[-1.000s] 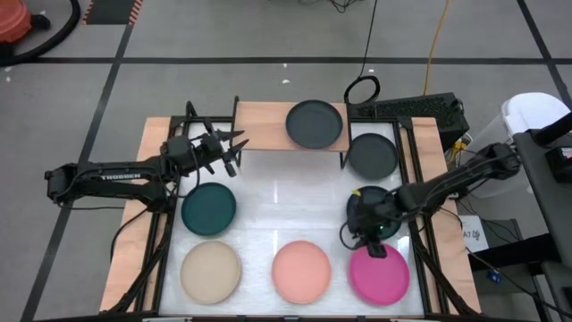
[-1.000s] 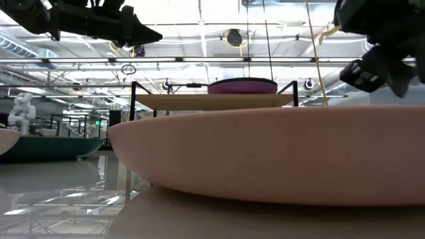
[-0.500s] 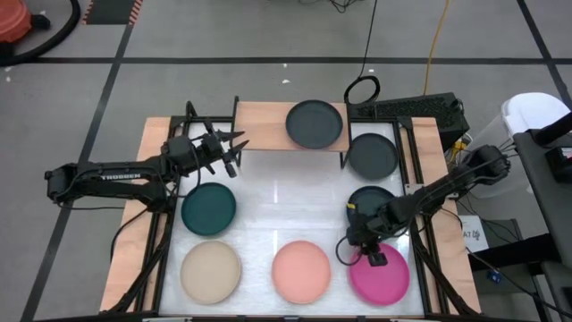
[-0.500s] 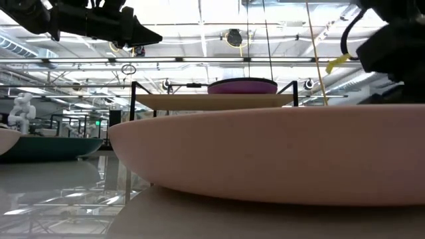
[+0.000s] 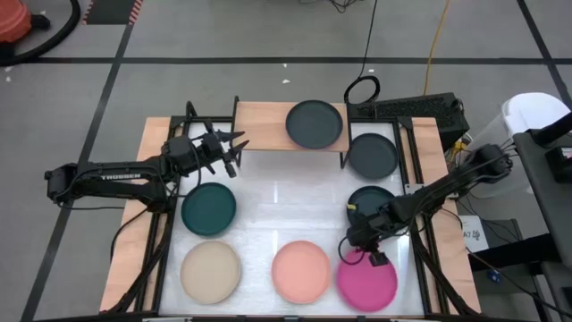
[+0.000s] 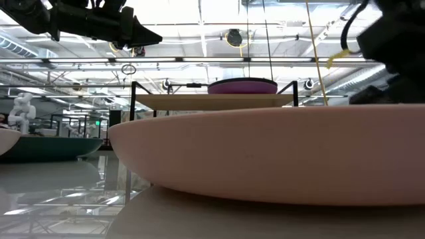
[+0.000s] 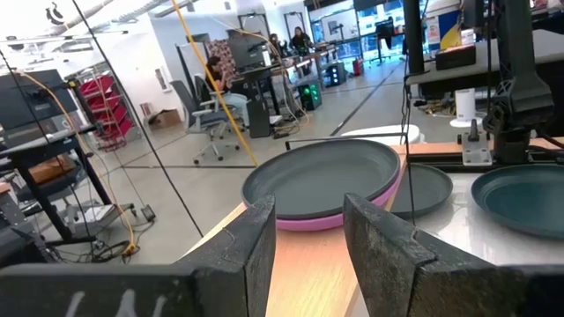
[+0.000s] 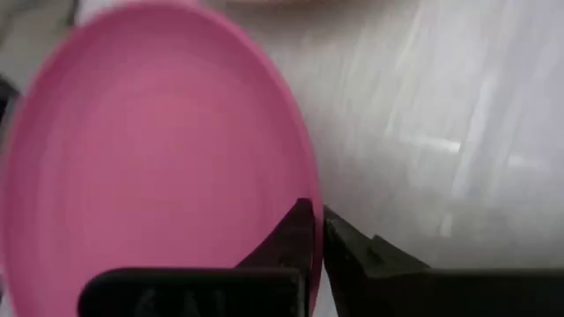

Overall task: Place and stack plates onto a shelf
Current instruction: Stack the pink plate on top of the black plate on the shelf

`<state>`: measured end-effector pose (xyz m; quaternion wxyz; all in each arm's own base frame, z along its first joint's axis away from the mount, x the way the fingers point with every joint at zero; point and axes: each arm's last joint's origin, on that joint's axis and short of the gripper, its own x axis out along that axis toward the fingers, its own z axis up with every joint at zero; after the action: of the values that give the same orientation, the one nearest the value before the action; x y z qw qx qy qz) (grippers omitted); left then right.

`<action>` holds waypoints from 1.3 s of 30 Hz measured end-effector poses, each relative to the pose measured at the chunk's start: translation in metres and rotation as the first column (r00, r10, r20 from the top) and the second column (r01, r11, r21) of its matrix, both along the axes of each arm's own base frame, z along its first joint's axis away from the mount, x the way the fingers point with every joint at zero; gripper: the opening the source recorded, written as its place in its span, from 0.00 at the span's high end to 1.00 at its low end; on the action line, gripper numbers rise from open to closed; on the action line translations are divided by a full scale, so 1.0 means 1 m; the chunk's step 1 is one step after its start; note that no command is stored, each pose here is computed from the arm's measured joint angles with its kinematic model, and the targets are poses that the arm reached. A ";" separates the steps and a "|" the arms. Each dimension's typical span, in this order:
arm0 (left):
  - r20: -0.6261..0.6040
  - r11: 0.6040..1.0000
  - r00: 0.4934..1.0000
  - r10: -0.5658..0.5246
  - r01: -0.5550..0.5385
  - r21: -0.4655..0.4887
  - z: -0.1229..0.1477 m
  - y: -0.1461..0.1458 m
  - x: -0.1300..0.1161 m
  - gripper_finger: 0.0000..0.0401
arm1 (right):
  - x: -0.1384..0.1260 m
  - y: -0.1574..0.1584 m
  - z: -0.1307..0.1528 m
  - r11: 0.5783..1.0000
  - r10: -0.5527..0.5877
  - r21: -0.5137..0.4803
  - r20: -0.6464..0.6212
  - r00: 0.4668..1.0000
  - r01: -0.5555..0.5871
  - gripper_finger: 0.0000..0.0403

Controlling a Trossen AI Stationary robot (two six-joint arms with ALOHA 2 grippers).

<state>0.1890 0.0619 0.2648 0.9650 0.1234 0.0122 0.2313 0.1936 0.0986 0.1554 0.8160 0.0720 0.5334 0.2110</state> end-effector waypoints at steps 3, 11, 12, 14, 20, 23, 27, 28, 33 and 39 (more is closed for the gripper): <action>0.001 1.000 1.000 -0.001 0.001 -0.003 0.000 0.000 0.000 0.65 | 0.002 -0.001 0.015 0.999 -0.036 0.023 0.124 0.992 0.033 0.99; 0.004 1.000 1.000 -0.001 0.001 -0.006 0.000 0.000 0.000 0.65 | -0.001 -0.028 0.078 0.911 -0.364 0.064 0.593 0.719 0.408 1.00; 0.005 1.000 1.000 -0.001 0.001 -0.006 0.000 0.000 0.000 0.65 | -0.001 -0.034 0.087 0.883 -0.392 0.072 0.659 0.642 0.464 1.00; 0.007 1.000 1.000 -0.001 0.001 -0.005 0.000 0.000 0.000 0.65 | -0.004 -0.046 0.106 0.809 -0.420 0.085 0.776 0.471 0.582 1.00; 0.017 1.000 1.000 -0.001 0.001 0.001 0.001 0.000 0.000 0.65 | -0.008 -0.085 0.153 0.476 -0.301 0.143 0.953 0.008 0.868 1.00; 0.023 1.000 1.000 -0.002 0.002 0.002 0.002 0.000 0.000 0.65 | -0.008 -0.107 0.168 0.388 -0.217 0.205 0.968 -0.127 0.898 1.00; 0.028 1.000 1.000 -0.001 0.001 0.003 0.003 0.000 0.000 0.65 | 0.000 -0.140 0.173 0.264 -0.214 0.173 0.970 -0.117 0.949 1.00; 0.028 1.000 1.000 -0.001 0.001 0.003 0.003 0.000 0.000 0.65 | 0.003 -0.149 0.174 0.253 -0.233 0.151 0.968 -0.092 0.955 1.00; 0.028 1.000 1.000 -0.001 0.001 0.004 0.003 0.000 0.000 0.65 | 0.019 -0.193 0.181 0.269 -0.390 0.069 0.920 0.043 0.961 1.00; 0.027 1.000 1.000 -0.001 0.001 0.004 0.003 0.000 0.000 0.65 | 0.034 -0.234 0.177 0.286 -0.558 -0.037 0.806 0.198 0.958 1.00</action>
<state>0.1889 0.0617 0.2673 0.9650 0.1221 -0.0014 0.2323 0.2273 -0.1356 0.3327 0.9071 0.0269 0.1183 -0.4031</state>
